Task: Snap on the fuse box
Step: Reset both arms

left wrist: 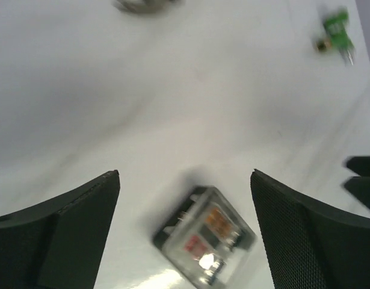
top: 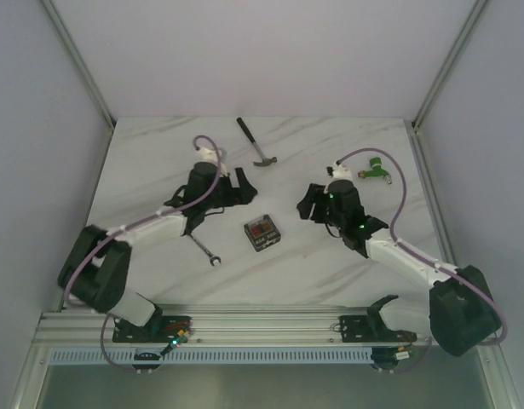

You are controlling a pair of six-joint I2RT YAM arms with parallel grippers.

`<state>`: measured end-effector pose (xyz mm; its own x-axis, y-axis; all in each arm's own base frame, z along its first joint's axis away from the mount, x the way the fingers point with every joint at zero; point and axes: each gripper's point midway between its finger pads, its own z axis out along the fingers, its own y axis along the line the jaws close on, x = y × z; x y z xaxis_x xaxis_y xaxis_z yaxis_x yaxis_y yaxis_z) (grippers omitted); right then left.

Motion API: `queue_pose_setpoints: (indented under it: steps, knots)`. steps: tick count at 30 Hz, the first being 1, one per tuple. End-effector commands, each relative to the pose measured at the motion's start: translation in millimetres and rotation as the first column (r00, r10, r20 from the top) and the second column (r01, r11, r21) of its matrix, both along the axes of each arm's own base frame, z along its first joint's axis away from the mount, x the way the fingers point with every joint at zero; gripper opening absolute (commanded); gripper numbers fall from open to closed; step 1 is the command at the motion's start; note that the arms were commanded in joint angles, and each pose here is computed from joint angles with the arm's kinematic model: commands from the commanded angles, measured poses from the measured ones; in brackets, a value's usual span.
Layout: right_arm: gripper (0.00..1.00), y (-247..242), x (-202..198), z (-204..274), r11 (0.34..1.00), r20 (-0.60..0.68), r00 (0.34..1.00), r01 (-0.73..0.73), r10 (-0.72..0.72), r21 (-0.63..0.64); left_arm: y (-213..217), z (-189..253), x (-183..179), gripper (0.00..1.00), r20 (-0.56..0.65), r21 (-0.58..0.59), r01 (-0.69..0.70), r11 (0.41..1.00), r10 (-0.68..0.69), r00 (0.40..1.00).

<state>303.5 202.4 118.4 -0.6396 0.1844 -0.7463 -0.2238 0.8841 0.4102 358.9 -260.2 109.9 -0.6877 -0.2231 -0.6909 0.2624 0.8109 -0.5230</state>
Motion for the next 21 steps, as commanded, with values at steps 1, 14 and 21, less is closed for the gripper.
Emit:
queue_pose_setpoints:
  steps: [1,14,21]
  knots:
    - [0.72,-81.3,28.2,2.4,0.936,0.161,0.957,0.272,-0.24,-0.221,90.8,10.8,21.3,1.0,0.152,0.139,-0.323,0.936,0.302,0.941]
    - [0.99,-203.8,76.0,-5.2,0.708,0.52,0.763,0.604,-0.384,-0.365,326.2,16.4,-41.7,1.0,0.484,0.143,-0.909,0.392,0.773,0.409]
    - [0.99,-214.1,65.1,-6.1,0.691,0.629,0.703,0.635,-0.333,-0.345,320.3,5.1,-19.7,1.0,0.593,0.189,-0.848,0.495,0.631,0.5]
